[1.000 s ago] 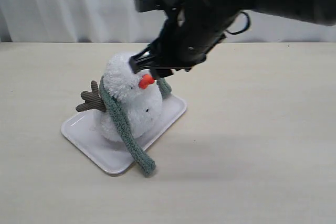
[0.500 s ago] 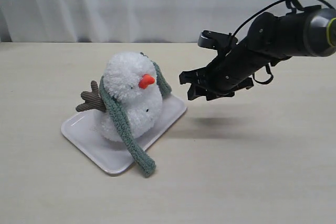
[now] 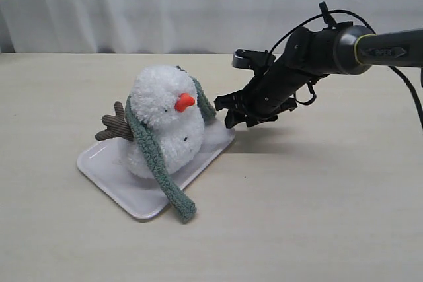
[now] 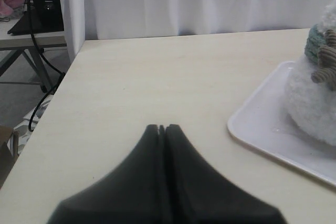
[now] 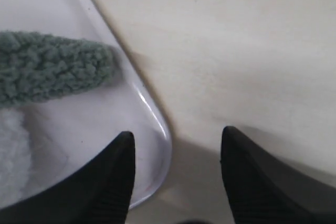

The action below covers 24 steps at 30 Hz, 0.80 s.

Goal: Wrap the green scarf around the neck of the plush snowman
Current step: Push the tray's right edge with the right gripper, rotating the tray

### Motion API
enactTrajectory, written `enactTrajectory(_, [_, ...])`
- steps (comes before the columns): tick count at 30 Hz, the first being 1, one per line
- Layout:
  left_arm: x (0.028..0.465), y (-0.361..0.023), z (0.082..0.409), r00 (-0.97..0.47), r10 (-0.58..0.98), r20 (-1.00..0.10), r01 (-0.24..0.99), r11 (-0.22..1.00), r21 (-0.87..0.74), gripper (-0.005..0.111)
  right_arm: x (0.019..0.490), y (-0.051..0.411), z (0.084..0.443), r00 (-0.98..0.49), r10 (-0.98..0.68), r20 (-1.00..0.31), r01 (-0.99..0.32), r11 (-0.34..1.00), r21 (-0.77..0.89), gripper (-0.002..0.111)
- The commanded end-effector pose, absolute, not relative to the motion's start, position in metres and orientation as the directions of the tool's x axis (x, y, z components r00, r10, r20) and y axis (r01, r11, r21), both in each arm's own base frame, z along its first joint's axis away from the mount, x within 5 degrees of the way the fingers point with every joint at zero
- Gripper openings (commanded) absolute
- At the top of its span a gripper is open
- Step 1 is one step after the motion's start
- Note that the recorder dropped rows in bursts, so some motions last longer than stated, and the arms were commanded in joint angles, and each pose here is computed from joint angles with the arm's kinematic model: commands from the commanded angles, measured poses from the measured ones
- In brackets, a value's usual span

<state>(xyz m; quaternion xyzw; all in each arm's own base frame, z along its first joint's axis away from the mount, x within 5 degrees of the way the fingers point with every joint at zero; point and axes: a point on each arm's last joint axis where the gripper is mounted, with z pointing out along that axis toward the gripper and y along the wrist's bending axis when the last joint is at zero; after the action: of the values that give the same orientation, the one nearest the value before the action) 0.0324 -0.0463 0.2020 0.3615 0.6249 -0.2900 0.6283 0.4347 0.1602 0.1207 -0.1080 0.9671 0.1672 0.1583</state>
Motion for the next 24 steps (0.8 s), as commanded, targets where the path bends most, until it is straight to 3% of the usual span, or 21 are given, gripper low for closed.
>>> enactTrajectory(1, [0.032,-0.046,0.204,0.058,0.054,-0.997,0.817,0.572,0.078,0.000,0.435,0.160,0.114,-0.930,-0.185,-0.318,-0.279,0.918,0.283,0.049])
enactTrajectory(7, [0.032,-0.046,0.204,0.058,0.054,-0.997,0.817,0.572,0.078,0.000,0.432,0.167,0.109,-0.927,-0.208,-0.313,-0.300,0.911,0.282,0.047])
enactTrajectory(22, [0.032,-0.046,0.204,0.058,0.054,-0.997,0.817,0.572,0.078,0.000,0.419,0.168,0.100,-0.947,-0.258,-0.192,-0.310,0.895,0.322,0.004])
enactTrajectory(24, [0.032,-0.046,0.204,0.058,0.054,-0.997,0.817,0.572,0.078,0.000,0.418,0.168,0.100,-0.957,-0.230,-0.175,-0.277,0.902,0.330,0.004])
